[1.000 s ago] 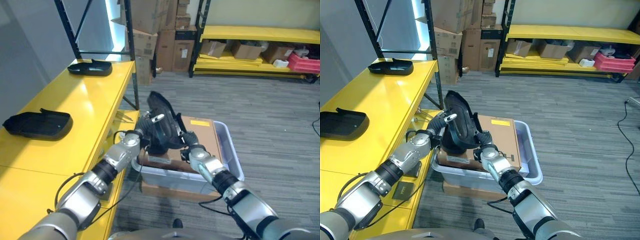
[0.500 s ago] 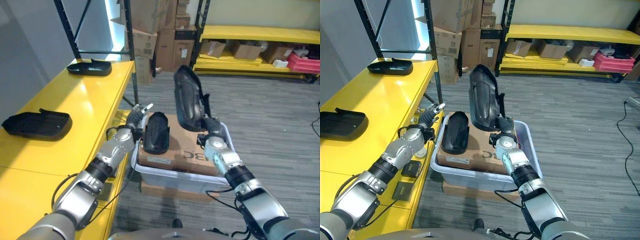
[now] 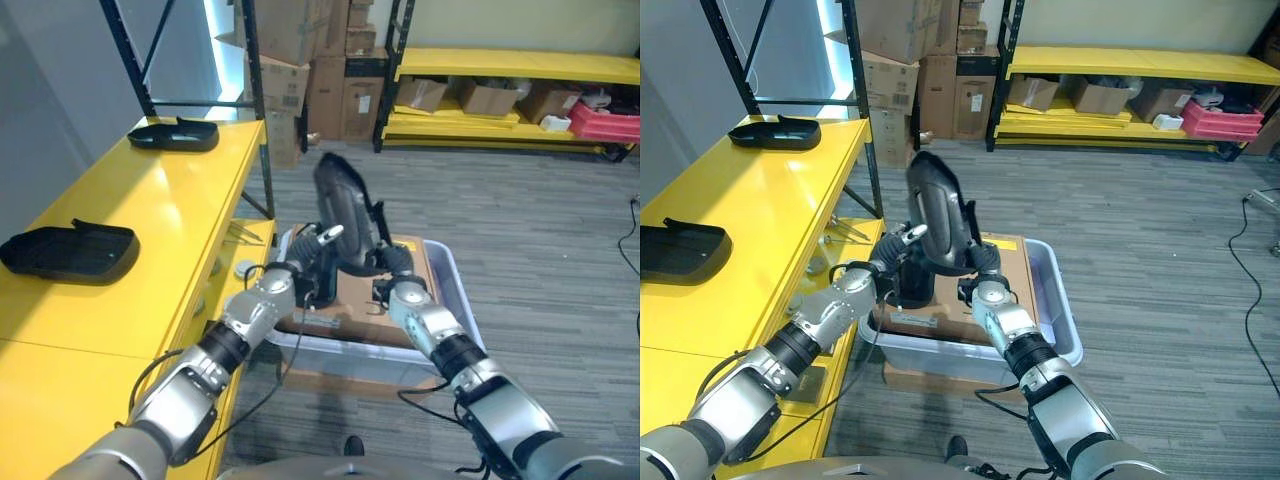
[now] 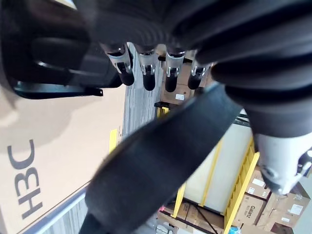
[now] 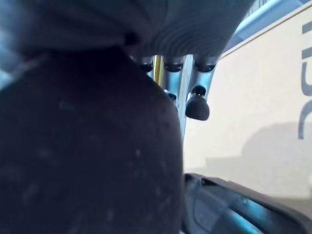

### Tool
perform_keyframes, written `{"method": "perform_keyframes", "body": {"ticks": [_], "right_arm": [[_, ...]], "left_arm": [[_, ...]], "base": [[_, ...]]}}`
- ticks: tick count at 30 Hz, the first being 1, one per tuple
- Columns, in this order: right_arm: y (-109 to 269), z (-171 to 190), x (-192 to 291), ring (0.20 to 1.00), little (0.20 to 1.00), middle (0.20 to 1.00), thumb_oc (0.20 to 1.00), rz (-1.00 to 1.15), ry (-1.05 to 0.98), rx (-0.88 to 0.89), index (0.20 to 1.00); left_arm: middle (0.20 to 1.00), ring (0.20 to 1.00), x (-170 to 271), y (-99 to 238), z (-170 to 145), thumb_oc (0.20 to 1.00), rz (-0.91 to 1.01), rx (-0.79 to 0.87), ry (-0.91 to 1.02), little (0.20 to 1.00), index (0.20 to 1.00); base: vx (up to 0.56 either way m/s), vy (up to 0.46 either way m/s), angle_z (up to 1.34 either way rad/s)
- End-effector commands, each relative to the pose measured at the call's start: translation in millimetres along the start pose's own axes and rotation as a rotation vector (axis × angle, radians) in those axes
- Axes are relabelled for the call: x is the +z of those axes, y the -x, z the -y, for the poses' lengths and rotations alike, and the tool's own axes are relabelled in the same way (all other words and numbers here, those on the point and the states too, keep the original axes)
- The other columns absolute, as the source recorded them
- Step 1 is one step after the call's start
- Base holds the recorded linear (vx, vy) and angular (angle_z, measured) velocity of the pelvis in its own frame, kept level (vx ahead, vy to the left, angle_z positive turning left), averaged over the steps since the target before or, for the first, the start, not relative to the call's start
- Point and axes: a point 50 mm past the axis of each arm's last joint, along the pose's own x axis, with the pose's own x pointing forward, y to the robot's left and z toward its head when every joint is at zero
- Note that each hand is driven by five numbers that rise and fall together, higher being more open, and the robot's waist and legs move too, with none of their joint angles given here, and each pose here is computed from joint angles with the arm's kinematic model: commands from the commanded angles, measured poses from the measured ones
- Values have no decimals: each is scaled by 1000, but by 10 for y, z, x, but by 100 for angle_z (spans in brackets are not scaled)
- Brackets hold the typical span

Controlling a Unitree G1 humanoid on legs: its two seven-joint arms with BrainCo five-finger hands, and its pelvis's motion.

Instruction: Move parts from the plastic box to the shelf.

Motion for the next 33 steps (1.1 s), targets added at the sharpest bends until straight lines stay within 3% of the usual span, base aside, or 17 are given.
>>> {"method": "perform_keyframes", "body": {"ticks": [1,8,21,31,32,33], "right_arm": [[-121,-53,579,200,200,200,200,193,14,25,200],[-96,-186,540,200,200,200,200,183,84,79,200],[-15,-431,522,200,200,200,200,211,263,211,200],[8,-458,499,200,200,200,200,209,284,229,200],[10,-462,497,200,200,200,200,206,275,228,200],[8,-459,498,200,200,200,200,205,274,227,200]], "left_arm": [[1000,1000,366,-124,274,1000,120,-75,-30,1000,1000],[1000,1000,338,-118,291,1000,114,-106,-70,1000,1000],[1000,1000,329,-88,357,1000,113,-147,-489,1000,1000],[1000,1000,297,-86,242,1000,94,-124,-562,1000,1000],[200,200,336,-84,245,200,135,-117,-623,200,200],[200,200,340,-84,245,200,142,-116,-630,200,200]], "base": [[0,0,0],[0,0,0],[0,0,0],[0,0,0],[0,0,0],[0,0,0]]}}
